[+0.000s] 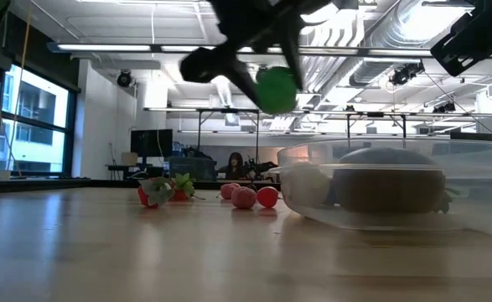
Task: Pick and placing Produce into tupperware
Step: Put the pear into the transparent bin
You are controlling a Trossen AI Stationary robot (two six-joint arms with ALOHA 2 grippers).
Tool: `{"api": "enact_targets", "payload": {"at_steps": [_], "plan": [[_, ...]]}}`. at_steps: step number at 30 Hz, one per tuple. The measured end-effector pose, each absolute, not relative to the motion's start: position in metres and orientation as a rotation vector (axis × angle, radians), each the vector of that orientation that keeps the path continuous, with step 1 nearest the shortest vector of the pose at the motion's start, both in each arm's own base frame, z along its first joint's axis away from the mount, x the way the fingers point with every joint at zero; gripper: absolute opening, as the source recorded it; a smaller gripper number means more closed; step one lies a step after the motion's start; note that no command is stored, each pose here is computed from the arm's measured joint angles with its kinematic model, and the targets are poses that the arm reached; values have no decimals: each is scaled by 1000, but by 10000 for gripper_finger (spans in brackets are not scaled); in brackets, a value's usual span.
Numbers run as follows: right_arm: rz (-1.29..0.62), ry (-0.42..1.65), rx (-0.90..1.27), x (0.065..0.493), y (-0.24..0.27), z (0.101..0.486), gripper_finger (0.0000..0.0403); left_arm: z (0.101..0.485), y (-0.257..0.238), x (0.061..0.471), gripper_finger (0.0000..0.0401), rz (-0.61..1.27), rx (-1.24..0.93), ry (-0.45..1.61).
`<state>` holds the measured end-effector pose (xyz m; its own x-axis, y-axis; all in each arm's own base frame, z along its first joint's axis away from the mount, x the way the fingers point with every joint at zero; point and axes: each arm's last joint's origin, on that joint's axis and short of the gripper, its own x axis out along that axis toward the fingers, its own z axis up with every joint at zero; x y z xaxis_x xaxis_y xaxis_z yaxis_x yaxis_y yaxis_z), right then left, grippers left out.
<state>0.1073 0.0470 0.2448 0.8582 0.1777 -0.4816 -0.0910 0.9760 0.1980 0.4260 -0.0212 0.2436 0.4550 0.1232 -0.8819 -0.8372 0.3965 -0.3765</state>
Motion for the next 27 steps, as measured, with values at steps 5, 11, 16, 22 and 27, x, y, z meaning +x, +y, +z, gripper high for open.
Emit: {"api": "enact_targets", "payload": {"at_steps": [5,11,16,22,27], "plan": [[140,526,169,107,47,244,51,236,-35,455,214,663,-920,897],[139,535,165,107,47,243,51,219,-49,472,214,641,-888,939],[138,540,163,106,47,243,51,207,-54,476,214,635,-883,970],[138,540,163,106,47,243,51,208,-53,473,214,642,-865,998],[138,539,163,106,47,243,51,202,-54,475,214,647,-863,1006]]}}
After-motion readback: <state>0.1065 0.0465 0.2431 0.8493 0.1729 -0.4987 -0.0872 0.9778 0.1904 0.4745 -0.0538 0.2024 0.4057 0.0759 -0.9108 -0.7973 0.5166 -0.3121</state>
